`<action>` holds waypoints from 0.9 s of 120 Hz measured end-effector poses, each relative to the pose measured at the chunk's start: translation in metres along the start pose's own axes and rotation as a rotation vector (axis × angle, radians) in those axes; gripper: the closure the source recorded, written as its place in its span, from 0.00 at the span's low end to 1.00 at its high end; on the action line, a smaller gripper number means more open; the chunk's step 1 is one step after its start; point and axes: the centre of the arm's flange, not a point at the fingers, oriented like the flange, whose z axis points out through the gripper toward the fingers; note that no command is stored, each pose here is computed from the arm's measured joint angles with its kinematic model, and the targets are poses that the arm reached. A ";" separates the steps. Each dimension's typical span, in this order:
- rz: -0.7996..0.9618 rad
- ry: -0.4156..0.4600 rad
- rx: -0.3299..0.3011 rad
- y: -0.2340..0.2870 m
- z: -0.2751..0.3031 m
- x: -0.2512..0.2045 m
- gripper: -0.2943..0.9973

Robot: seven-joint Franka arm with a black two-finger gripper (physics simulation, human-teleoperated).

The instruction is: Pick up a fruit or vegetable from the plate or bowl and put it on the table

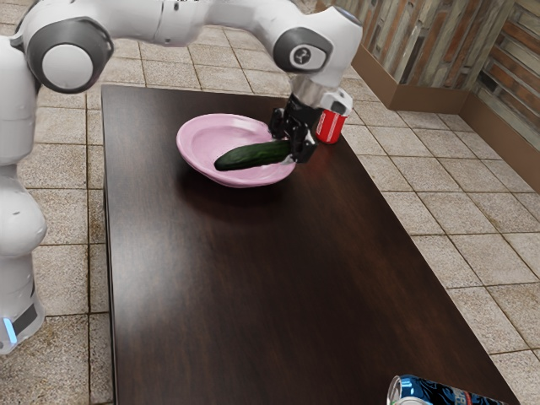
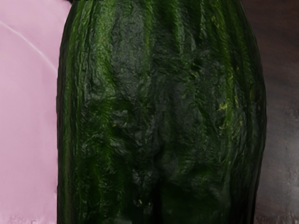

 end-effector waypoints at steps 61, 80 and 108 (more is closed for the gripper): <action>0.175 -0.024 0.070 0.152 0.008 -0.059 0.52; 0.156 -0.014 0.076 0.160 0.005 -0.063 0.32; 0.126 0.005 0.072 0.163 -0.006 -0.066 0.25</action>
